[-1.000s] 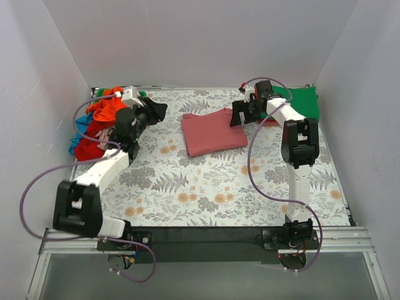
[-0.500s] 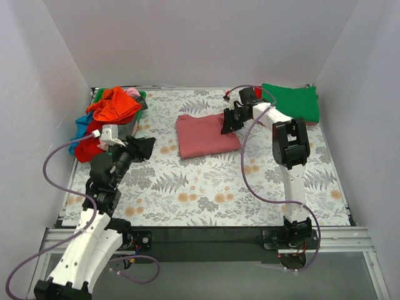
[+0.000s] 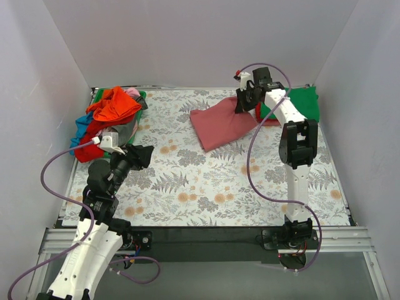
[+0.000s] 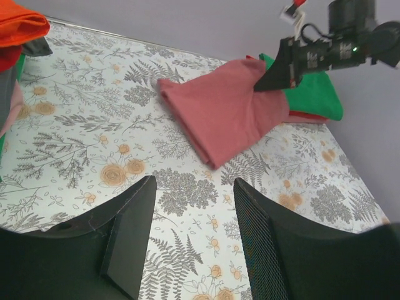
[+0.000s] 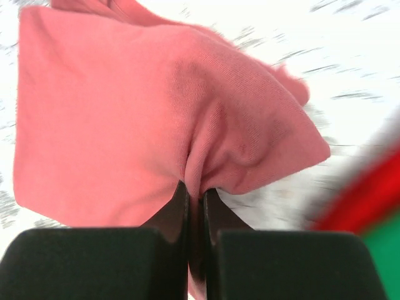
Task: Fold and stack the t-shirts
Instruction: Neatly place the folded tshirt to the corner
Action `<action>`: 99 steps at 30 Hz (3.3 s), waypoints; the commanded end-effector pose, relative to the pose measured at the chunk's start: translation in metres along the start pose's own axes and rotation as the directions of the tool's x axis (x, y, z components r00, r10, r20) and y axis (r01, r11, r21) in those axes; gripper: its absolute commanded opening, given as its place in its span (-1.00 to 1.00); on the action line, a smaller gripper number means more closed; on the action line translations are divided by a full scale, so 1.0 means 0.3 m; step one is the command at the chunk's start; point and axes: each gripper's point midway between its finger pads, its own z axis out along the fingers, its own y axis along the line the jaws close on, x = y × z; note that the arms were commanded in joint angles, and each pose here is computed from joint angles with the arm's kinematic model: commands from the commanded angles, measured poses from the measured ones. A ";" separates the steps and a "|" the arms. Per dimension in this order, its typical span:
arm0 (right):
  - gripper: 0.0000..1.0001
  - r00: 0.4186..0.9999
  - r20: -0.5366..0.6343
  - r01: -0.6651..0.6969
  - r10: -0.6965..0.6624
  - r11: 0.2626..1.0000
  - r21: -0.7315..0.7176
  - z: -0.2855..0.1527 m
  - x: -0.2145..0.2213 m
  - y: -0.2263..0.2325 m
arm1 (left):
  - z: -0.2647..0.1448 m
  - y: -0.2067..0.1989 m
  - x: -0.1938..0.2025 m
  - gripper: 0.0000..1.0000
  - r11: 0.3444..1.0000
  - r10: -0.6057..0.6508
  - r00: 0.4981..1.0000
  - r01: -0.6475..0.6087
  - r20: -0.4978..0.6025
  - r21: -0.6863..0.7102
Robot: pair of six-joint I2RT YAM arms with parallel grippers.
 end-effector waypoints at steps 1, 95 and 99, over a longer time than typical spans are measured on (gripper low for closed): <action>-0.97 0.975 0.122 0.155 -0.186 0.961 0.228 -0.213 -0.229 -0.074 | -0.006 0.022 0.022 0.03 0.999 0.039 0.999 -0.040 -0.017 -0.018; -0.97 0.971 0.108 0.027 -0.212 0.546 0.837 -0.755 -0.251 -0.765 | 0.009 0.027 0.064 0.04 0.999 0.051 0.997 -0.051 -0.052 0.002; -0.97 0.978 0.065 0.050 -0.201 0.521 0.852 -0.720 -0.211 -0.821 | 0.010 0.027 0.065 0.04 0.999 0.049 0.997 -0.049 -0.054 0.003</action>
